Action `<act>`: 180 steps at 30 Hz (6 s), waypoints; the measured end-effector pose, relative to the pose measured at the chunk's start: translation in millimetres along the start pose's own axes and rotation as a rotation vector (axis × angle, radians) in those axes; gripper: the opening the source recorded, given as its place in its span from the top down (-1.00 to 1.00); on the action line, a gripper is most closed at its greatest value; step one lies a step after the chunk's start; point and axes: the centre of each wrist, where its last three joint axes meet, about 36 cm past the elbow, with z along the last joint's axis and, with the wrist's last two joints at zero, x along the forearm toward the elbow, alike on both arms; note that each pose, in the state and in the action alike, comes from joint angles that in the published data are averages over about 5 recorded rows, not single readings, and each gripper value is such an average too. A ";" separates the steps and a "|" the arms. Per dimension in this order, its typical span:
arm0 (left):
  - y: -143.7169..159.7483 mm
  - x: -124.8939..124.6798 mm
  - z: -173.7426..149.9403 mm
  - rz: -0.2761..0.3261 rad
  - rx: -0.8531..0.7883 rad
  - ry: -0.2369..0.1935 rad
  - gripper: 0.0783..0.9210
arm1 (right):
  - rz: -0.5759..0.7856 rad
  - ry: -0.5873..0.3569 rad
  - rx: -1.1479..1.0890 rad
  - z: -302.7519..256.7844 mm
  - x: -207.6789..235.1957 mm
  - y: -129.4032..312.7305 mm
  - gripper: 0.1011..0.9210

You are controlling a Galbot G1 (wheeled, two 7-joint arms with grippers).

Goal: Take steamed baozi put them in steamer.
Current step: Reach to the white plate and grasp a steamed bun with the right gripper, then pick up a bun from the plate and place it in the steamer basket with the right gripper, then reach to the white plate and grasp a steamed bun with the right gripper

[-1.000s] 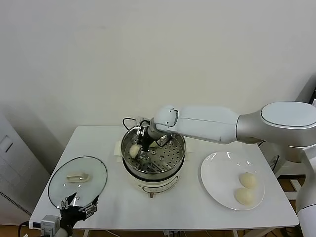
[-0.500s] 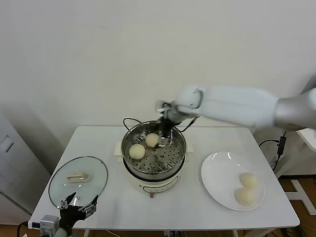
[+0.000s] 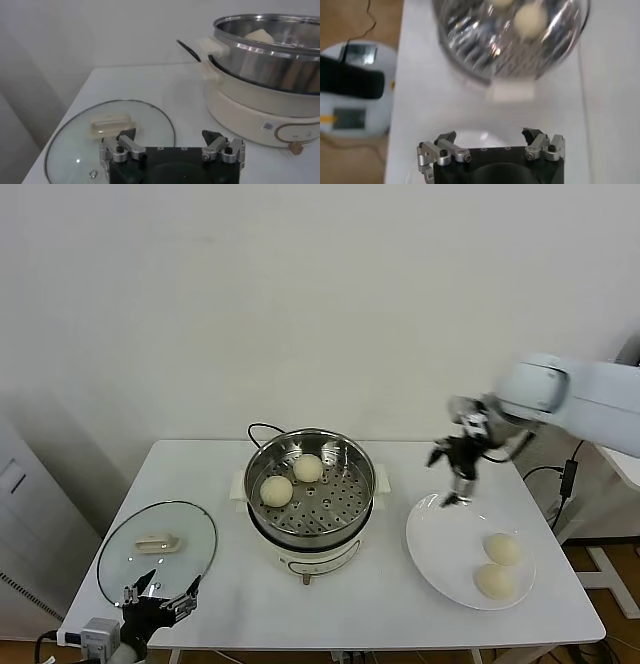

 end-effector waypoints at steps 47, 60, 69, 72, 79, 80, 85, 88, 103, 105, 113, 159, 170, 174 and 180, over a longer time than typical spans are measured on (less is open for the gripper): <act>-1.0 0.7 3.7 -0.001 0.007 0.010 -0.77 | -0.147 0.107 0.030 113.9 -175.3 55.2 -0.35; -1.7 3.0 2.4 -0.001 0.005 0.006 -0.77 | -0.157 0.078 0.014 111.1 -171.5 55.2 0.10; -2.8 2.5 1.5 0.003 0.001 0.006 -0.77 | -0.072 0.039 0.069 80.3 -113.2 13.9 0.13; -3.6 1.6 0.6 0.006 0.000 0.003 -0.77 | -0.025 0.009 0.107 59.6 -83.9 -8.4 0.13; -4.4 0.9 0.1 0.012 -0.007 0.004 -0.77 | 0.056 -0.071 0.271 -11.5 -24.5 -59.6 0.13; -4.3 0.9 0.0 0.012 -0.008 0.004 -0.77 | 0.061 -0.081 0.301 -22.7 -18.8 -65.6 0.13; -4.0 0.7 0.3 0.013 -0.011 0.005 -0.77 | 0.069 -0.121 0.477 -81.7 1.8 -91.6 0.12; -4.3 0.6 0.8 0.014 -0.011 0.006 -0.77 | 0.061 -0.143 0.600 -118.6 5.9 -102.3 0.12; -4.6 2.8 3.2 0.011 -0.015 0.005 -0.77 | -0.082 -0.194 1.291 -274.7 -46.9 -96.9 0.11; -4.0 3.3 3.6 0.009 -0.016 0.005 -0.77 | -0.100 -0.194 1.362 -286.8 -55.4 -92.3 0.11; -3.1 3.5 3.8 0.006 -0.016 0.004 -0.77 | -0.166 -0.174 1.579 -320.8 -88.3 -74.7 0.11; 1.1 0.4 0.0 -0.001 -0.019 -0.008 -0.77 | -0.033 0.025 1.040 -176.7 2.7 -119.2 -0.76; 0.7 0.2 -1.3 0.003 -0.020 -0.011 -0.77 | -0.037 0.076 0.547 -9.7 21.7 -90.2 -0.76; 0.5 -0.5 -2.3 0.004 -0.020 -0.014 -0.77 | -0.041 0.076 0.412 42.3 13.2 -70.8 -0.76; -0.5 -1.2 -2.8 0.007 -0.019 -0.014 -0.77 | -0.055 0.074 0.277 97.6 -13.7 -43.2 -0.76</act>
